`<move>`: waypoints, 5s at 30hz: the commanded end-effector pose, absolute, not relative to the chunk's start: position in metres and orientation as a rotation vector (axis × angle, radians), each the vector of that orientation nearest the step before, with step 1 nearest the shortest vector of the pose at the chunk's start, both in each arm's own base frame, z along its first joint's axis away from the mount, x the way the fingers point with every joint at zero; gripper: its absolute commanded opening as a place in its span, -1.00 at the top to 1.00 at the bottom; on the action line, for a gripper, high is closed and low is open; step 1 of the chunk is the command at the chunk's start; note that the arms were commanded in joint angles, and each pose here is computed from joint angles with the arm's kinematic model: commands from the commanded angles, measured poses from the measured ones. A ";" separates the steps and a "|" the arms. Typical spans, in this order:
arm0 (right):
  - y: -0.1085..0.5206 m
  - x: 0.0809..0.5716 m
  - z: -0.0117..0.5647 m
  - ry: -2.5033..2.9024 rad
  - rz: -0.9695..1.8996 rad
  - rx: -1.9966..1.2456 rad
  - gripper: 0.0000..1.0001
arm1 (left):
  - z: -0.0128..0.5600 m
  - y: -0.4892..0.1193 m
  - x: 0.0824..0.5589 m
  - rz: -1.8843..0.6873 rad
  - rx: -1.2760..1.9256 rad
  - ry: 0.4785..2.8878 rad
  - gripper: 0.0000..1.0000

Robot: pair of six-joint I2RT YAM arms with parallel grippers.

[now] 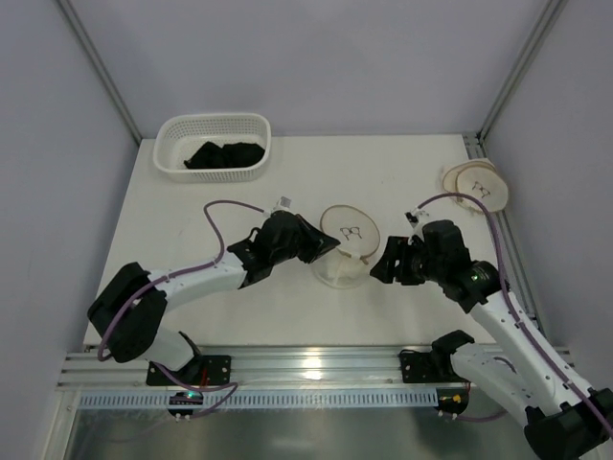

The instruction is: Unzip the laundry bag and remove the bra

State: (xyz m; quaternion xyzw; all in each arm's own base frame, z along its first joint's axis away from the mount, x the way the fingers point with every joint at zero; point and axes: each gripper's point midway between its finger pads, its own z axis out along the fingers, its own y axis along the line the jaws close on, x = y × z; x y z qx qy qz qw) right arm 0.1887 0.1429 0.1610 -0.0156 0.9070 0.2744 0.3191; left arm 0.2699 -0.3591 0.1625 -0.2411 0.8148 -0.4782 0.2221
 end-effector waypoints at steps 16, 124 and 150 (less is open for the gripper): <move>0.188 0.240 0.140 2.375 0.618 -0.152 -0.19 | 0.197 -0.359 0.259 -1.421 -0.628 2.196 1.00; 0.138 0.225 0.116 2.454 -0.124 -0.150 0.93 | 0.138 -0.249 0.276 -0.936 -0.174 2.608 1.00; 0.251 0.194 0.141 2.410 0.640 -0.434 -0.19 | 0.148 -0.259 0.289 -1.144 -0.197 2.563 1.00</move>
